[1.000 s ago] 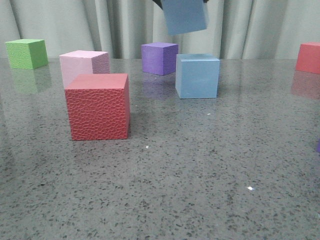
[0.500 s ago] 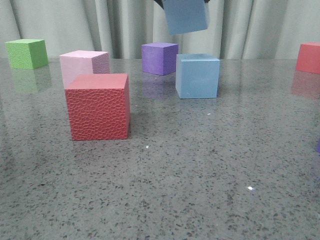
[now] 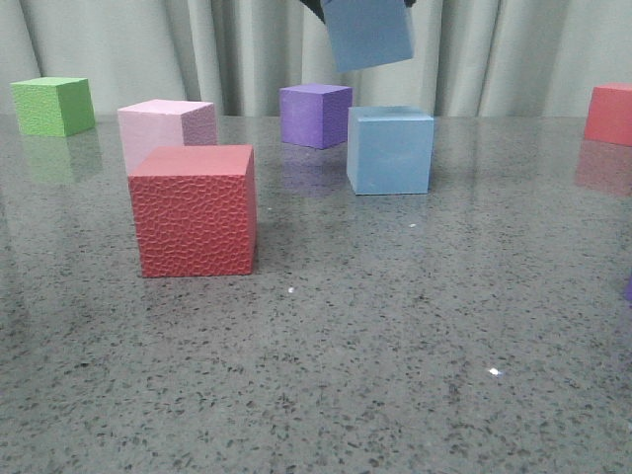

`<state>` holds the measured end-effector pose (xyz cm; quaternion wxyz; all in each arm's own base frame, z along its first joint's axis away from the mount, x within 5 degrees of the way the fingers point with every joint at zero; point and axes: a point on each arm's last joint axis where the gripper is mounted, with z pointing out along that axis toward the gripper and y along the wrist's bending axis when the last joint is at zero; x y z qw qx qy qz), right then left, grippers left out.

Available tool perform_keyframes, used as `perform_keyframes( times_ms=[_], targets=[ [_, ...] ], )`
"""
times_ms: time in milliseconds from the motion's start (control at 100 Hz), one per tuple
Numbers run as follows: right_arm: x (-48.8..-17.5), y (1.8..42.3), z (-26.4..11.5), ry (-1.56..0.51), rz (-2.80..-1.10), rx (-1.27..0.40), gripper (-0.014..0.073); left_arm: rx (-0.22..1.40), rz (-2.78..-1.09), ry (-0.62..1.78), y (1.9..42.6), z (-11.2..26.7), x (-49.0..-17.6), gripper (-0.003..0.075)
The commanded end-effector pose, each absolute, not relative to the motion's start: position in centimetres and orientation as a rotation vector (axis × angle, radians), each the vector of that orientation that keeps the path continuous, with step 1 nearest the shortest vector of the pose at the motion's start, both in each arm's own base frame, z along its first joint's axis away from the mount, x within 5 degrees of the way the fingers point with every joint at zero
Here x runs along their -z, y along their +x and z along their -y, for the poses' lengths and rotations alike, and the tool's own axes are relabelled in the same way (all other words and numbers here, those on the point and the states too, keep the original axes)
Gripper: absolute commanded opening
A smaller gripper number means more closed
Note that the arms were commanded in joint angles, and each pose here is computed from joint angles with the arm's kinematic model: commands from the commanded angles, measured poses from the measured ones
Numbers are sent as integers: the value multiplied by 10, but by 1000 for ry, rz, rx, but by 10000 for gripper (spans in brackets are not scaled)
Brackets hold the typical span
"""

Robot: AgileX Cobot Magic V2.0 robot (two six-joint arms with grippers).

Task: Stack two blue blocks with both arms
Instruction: 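Carry the held cube above the placed light blue cube, then lower the held cube onto the placed cube and align it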

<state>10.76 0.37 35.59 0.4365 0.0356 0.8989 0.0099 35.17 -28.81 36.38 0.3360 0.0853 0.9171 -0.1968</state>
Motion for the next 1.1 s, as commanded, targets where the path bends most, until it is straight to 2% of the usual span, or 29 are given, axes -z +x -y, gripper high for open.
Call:
perform_keyframes(
  times_ms=[0,260,760,1090],
  targets=[
    [-369,111,-3,72,-2140,-23,557,606,-2263,184,338,287,-403,294],
    [-369,111,-3,72,-2139,-23,557,495,-2231,144,329,299,-400,294],
    [-369,111,-3,72,-2138,-23,557,496,-2280,129,329,311,-384,294],
    [-369,111,-3,72,-2138,-23,557,513,-2275,114,329,313,-384,294]
  ],
)
